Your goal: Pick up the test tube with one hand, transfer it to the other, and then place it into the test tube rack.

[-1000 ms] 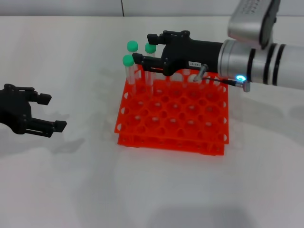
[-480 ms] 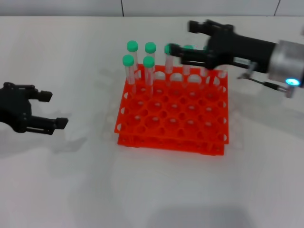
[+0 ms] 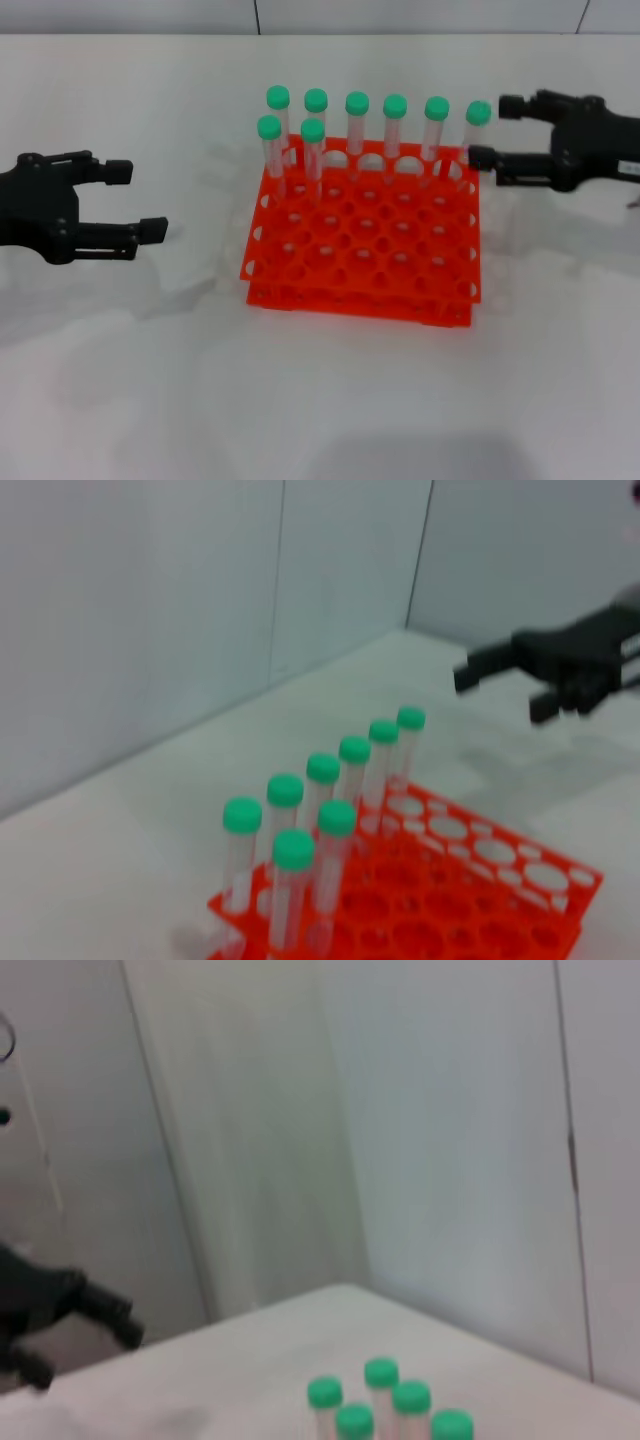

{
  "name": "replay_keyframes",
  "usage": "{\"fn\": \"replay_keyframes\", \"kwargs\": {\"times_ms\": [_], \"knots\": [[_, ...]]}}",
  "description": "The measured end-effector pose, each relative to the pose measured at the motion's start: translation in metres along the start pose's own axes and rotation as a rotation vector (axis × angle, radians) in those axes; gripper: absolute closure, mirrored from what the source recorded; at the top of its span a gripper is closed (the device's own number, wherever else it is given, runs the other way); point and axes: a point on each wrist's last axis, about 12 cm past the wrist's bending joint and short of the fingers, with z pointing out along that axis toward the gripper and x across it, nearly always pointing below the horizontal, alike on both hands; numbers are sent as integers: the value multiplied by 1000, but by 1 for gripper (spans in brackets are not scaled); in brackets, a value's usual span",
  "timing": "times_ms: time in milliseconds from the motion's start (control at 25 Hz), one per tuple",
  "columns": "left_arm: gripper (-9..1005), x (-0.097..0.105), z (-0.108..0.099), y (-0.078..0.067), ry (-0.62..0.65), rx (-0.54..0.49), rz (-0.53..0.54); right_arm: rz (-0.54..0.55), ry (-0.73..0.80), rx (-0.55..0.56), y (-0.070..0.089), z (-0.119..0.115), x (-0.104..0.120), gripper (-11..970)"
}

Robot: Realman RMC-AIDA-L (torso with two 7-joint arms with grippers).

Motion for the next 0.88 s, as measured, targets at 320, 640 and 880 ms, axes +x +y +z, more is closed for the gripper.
{"fn": "replay_keyframes", "kwargs": {"times_ms": [320, 640, 880], "knots": [[122, 7, -2, -4, -101, 34, -6, -45, 60, -69, 2, -14, -4, 86], [122, 4, -3, -4, -105, 49, 19, -96, 118, -122, 8, -7, -9, 87], [122, -1, 0, -3, -102, 64, 40, -94, 126, -137, 11, -5, -11, 86]]}}
